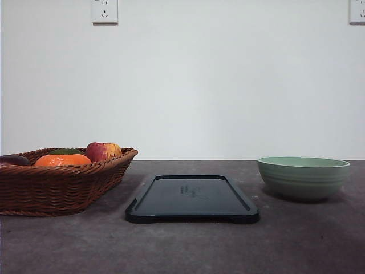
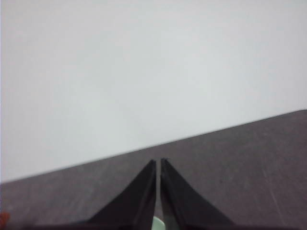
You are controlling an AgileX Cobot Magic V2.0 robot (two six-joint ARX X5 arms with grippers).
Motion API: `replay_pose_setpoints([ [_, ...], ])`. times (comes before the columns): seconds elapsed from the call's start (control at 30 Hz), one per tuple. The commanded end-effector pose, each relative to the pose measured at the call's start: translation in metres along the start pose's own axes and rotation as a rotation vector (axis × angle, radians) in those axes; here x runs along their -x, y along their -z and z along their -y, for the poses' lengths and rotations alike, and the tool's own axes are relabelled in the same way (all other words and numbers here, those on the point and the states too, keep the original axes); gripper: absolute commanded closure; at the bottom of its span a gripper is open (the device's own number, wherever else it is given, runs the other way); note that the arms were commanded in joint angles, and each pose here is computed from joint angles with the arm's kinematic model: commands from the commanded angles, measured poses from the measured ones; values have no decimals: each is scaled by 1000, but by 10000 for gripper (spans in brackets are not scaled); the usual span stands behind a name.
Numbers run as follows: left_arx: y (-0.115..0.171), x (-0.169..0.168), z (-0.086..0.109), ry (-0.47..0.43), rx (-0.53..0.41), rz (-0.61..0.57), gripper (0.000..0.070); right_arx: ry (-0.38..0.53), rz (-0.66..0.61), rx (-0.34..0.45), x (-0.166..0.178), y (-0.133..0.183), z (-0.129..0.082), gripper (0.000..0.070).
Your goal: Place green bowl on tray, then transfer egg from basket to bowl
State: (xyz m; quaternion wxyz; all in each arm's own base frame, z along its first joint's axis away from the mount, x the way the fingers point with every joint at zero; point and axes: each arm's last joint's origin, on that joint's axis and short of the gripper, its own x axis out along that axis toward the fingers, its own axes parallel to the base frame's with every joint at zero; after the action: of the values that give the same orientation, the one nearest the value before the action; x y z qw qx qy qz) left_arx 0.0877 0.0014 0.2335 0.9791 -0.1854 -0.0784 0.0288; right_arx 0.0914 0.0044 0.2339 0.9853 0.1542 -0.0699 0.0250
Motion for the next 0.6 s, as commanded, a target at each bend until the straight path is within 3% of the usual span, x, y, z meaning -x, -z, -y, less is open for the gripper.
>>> replay_pose_setpoints([
  [0.0,-10,-1,4,-13,-20,-26,700,6,-26,49,-3,-10,-3,693],
  [0.13,-28,-8,12,-22,-41,-104,700,28,-133,79,-14,-25,-9,693],
  [0.3,-42,-22,21,10,-116,-237,700,-31,-259,98,-32,-37,-15,693],
  [0.57,-49,-52,30,33,-155,-472,700,-97,-492,97,-65,-35,-19,693],
])
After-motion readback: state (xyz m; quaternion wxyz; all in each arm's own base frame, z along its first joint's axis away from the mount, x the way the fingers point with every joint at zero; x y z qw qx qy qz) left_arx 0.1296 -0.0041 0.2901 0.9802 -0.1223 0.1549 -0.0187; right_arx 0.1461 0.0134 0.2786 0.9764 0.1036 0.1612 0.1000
